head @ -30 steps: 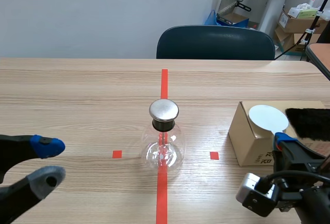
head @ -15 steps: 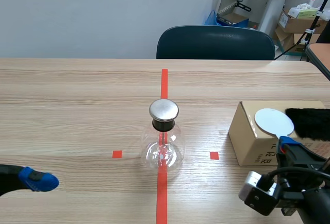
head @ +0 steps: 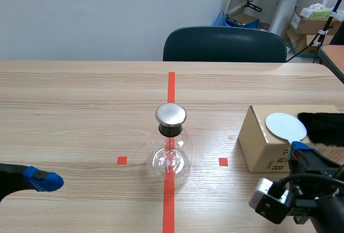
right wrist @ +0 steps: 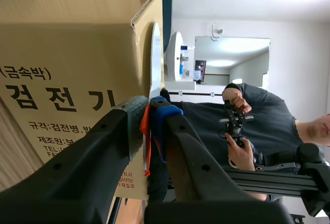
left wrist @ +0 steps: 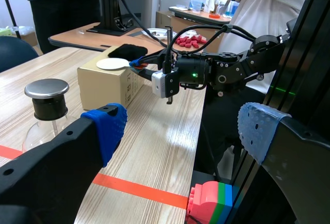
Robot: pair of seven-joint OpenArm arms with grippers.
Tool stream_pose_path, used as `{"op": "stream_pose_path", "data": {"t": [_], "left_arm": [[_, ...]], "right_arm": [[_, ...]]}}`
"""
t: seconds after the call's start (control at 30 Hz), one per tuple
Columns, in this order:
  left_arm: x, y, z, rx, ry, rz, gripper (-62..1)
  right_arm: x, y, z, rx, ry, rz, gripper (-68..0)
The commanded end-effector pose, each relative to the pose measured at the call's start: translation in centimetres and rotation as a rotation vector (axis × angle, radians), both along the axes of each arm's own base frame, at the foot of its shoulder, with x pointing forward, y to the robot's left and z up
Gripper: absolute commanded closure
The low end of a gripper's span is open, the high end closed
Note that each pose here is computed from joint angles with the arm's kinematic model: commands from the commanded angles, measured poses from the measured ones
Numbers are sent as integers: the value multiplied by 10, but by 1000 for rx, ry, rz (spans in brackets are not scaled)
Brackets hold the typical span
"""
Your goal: Do the electroscope experiment
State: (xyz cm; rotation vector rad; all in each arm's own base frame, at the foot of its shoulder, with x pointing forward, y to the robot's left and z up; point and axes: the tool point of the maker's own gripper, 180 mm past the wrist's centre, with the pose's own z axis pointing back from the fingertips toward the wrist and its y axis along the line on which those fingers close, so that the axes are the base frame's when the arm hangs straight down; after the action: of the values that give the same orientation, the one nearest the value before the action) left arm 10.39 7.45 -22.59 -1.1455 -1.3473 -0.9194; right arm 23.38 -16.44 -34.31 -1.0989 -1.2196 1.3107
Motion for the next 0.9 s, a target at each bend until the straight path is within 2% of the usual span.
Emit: {"op": "stream_pose_path", "data": {"t": [0.0,0.17,0.4,0.43,0.77,0.87], "left_arm": [[0,-4,9,-45,-4,1,-470],[0,-4,9,-44,-4,0,-470],[0,-4,8,-40,-3,0,-469],[0,-4,8,-40,-3,0,-469],[0,-4,8,-39,-3,0,-469],[0,-4,5,-21,1,-2,-469]], "right_arm": [[6,-5,8,-18,-31,1,-113],[6,-5,8,-18,-31,1,-394],[6,-5,9,-18,-33,1,-661],[6,-5,9,-17,-33,0,-679],[6,-6,9,-14,-35,-5,-679],[6,-6,9,-14,-35,-5,-679]]}}
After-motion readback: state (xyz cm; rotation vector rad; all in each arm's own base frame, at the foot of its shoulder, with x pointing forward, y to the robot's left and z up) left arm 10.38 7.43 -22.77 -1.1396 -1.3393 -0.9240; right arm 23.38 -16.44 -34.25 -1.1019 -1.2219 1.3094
